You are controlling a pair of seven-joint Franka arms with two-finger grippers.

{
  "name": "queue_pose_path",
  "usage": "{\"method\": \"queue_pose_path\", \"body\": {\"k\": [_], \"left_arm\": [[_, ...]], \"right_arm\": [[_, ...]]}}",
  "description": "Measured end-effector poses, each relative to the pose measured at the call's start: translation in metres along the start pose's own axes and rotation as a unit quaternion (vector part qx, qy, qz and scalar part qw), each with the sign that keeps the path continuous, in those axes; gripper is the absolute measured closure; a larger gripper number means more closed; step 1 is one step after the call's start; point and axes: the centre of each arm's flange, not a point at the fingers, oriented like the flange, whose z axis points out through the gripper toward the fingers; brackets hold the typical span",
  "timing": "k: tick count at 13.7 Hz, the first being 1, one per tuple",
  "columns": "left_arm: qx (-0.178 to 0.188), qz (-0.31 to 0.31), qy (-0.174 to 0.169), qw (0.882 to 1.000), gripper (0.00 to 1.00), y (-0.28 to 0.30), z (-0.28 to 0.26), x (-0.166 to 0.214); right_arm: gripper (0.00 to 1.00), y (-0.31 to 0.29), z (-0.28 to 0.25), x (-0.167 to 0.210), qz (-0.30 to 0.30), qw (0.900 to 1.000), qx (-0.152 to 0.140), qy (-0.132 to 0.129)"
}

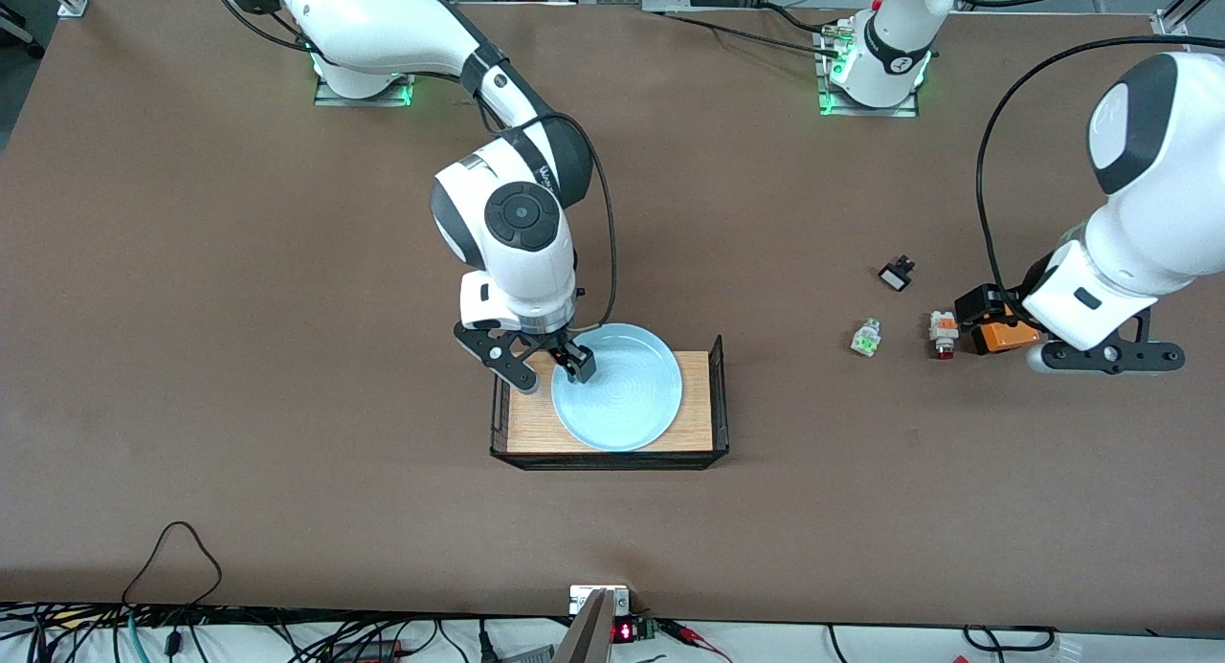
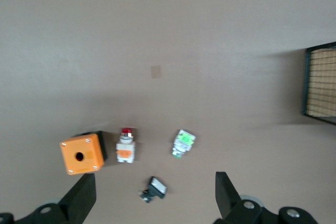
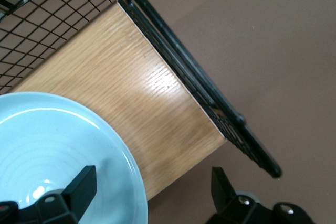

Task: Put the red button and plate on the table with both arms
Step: 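Open the left gripper on the button while the right gripper lowers to the plate, then close the right gripper on the rim of the blue plate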

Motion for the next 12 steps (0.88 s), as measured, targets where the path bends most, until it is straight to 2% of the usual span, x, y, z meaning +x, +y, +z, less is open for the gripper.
{"method": "queue_pose_path", "body": {"k": [3, 9, 11, 12], "left_arm": [[-0.023, -0.007, 0.006, 1.0, 0.0, -0.041, -0.008, 0.004], [-0.025, 0.004, 0.011, 1.0, 0.0, -0.043, -0.015, 0.0], [-0.025, 0.006, 0.01, 1.0, 0.0, -0.043, -0.015, 0.0], [-0.025, 0.006, 0.011, 1.0, 0.0, -0.043, -0.016, 0.0]], "right_arm": [[0.03, -0.003, 0.002, 0.001, 0.0, 1.0, 0.003, 0.002], [0.04, -0.017, 0.003, -0.018, -0.012, 1.0, 0.017, 0.004], [0.06, -0.017, 0.007, -0.019, -0.013, 1.0, 0.015, 0.004], [0.11, -0.017, 0.008, -0.019, -0.013, 1.0, 0.015, 0.004]]}}
